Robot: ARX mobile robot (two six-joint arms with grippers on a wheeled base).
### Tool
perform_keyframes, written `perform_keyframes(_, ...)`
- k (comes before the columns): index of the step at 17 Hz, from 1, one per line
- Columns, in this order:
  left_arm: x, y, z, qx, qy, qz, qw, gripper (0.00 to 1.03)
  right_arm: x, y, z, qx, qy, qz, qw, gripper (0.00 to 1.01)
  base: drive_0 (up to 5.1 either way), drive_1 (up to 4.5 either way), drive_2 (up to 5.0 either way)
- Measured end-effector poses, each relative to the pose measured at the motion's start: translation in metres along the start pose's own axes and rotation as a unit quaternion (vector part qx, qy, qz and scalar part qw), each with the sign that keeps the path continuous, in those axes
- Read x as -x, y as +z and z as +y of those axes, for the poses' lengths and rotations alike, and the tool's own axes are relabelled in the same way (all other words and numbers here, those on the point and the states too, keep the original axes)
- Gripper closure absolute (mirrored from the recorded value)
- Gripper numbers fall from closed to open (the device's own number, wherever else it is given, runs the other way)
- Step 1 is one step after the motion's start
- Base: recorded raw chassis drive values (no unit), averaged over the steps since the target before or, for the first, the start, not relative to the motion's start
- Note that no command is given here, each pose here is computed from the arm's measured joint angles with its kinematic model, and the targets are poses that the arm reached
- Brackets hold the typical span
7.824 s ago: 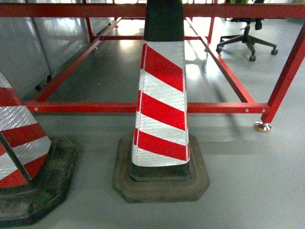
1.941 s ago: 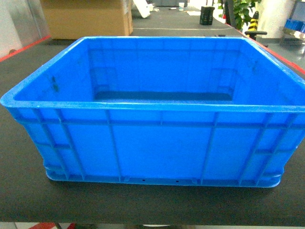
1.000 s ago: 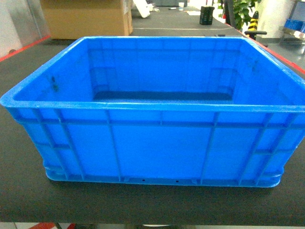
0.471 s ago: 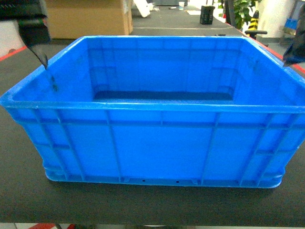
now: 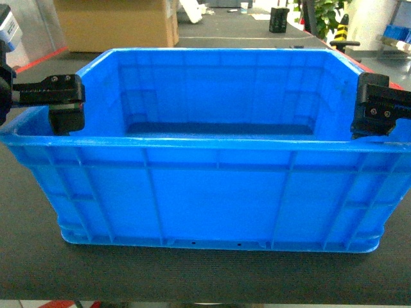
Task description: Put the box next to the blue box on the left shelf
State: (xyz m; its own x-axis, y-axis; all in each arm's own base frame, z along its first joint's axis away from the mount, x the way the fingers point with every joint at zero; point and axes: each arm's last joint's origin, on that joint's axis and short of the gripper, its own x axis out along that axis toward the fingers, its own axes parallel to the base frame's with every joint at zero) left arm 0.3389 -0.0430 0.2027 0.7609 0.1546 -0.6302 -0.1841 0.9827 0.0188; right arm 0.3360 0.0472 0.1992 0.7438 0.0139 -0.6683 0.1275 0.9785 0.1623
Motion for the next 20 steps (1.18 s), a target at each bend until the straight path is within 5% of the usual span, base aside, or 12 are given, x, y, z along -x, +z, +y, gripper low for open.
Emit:
perform_keyframes(6, -0.004, -0.005, -0.001, -0.001, -0.003, 0.0, 1.0, 0.05, 0.0, -0.002, 0.0, 0.001, -0.002, 0.003, 1.0, 0.03, 0.0, 0.0, 0.0)
perform_keyframes(8, -0.004, -0.006, -0.002, -0.006, -0.006, 0.003, 1.0, 0.07, -0.001, -0.003, 0.0, 0.002, -0.01, 0.003, 0.9999, 0.15, 0.0, 0.0, 0.0)
perform_keyframes(15, -0.002, -0.006, -0.008, -0.019, -0.025, 0.002, 0.9995, 0.75, 0.003, -0.004, 0.002, 0.005, -0.009, -0.008, 0.9999, 0.83, 0.0, 0.0, 0.0)
perform_keyframes(16, -0.002, -0.008, -0.009, -0.023, -0.029, 0.001, 0.9993, 0.86, 0.004, -0.006, 0.005, 0.018, -0.011, -0.009, 0.9997, 0.91, 0.0, 0.0, 0.0)
perform_keyframes(17, 0.001, -0.008, -0.008, -0.021, -0.051, -0.003, 0.9985, 0.92, 0.005, -0.008, 0.005, 0.026, -0.009, -0.014, 0.9995, 0.92, 0.0, 0.0, 0.0)
perform_keyframes(19, 0.032, -0.022, -0.003, -0.025, -0.05, -0.049, 0.9972, 0.93, 0.035, -0.015, 0.014, 0.04, -0.004, -0.054, 0.9977, 0.92, 0.0, 0.0, 0.0)
perform_keyframes(20, 0.069, -0.013, -0.001, -0.026, -0.044, -0.142, 0.9885, 0.93, 0.069, -0.007, 0.023, 0.045, 0.008, -0.128, 0.9907, 0.92, 0.0, 0.0, 0.0)
